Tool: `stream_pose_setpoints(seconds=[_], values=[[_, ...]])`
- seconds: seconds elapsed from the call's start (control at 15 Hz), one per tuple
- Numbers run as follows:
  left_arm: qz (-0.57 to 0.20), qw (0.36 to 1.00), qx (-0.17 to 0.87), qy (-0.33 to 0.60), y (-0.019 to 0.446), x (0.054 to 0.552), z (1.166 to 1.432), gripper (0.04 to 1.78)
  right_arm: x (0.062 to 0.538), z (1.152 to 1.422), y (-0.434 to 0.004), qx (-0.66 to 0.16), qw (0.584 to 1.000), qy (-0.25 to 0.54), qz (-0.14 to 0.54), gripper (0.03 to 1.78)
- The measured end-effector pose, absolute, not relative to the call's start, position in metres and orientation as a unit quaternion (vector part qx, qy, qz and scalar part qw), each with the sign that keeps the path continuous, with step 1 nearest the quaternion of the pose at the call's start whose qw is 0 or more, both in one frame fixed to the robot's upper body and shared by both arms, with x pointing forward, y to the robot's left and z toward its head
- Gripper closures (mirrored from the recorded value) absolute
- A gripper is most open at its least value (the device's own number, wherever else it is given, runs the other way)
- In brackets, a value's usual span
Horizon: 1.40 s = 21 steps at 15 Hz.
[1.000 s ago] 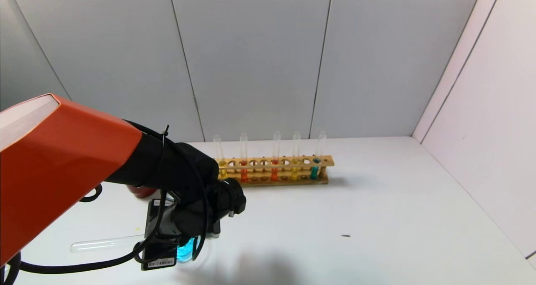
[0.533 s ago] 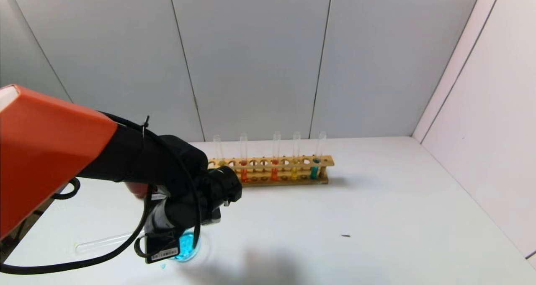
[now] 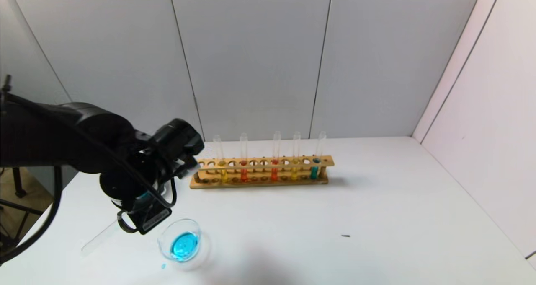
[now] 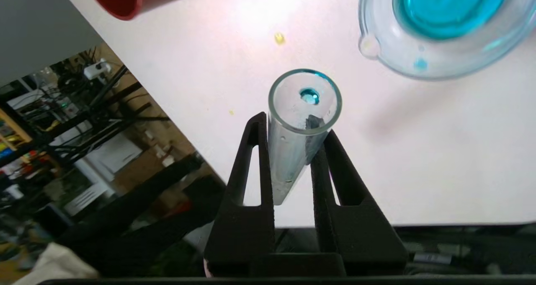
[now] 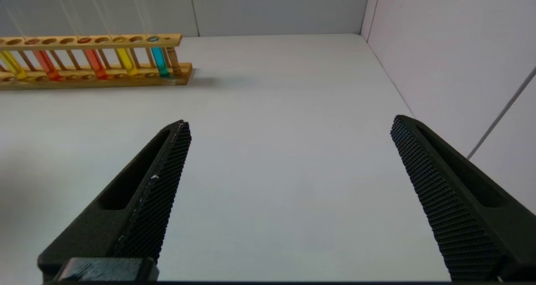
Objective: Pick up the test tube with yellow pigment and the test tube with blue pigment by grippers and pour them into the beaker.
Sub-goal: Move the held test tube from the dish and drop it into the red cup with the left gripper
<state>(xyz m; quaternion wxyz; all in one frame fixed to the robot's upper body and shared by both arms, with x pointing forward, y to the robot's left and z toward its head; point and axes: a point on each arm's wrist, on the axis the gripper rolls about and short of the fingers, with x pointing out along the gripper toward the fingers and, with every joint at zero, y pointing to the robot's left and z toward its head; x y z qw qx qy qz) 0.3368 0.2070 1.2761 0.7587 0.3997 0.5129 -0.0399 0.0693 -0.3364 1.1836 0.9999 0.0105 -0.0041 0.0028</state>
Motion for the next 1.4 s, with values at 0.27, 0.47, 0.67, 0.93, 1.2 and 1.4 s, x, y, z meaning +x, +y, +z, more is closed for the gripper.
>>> stream_pose_setpoints(seconds=[0.27, 0.47, 0.67, 0.93, 1.2, 1.4], values=[[0.006, 0.860, 0.287, 0.422, 0.236, 0.338, 1.308, 1.51, 0.069, 1.184, -0.336, 0.011, 1.000, -0.004, 0.003, 0.07], [0.054, 0.912, 0.220, 0.343, 0.260, 0.356, 1.327, 1.51, 0.069, 1.184, -0.336, 0.011, 1.000, -0.004, 0.003, 0.07], [0.111, 0.946, 0.162, 0.256, 0.281, 0.382, 1.346, 1.51, 0.069, 1.184, -0.336, 0.011, 1.000, -0.004, 0.003, 0.07], [0.154, 0.959, 0.107, 0.212, 0.294, 0.409, 1.350, 1.51, 0.069, 1.184, -0.336, 0.011, 1.000, -0.004, 0.003, 0.07], [0.171, 0.959, 0.091, 0.205, 0.300, 0.439, 1.338, 1.51, 0.069, 1.184, -0.336, 0.011, 1.000, -0.004, 0.003, 0.07], [0.176, 0.960, 0.074, 0.204, 0.299, 0.455, 1.322, 1.51, 0.069, 1.184, -0.336, 0.011, 1.000, -0.004, 0.003, 0.07]])
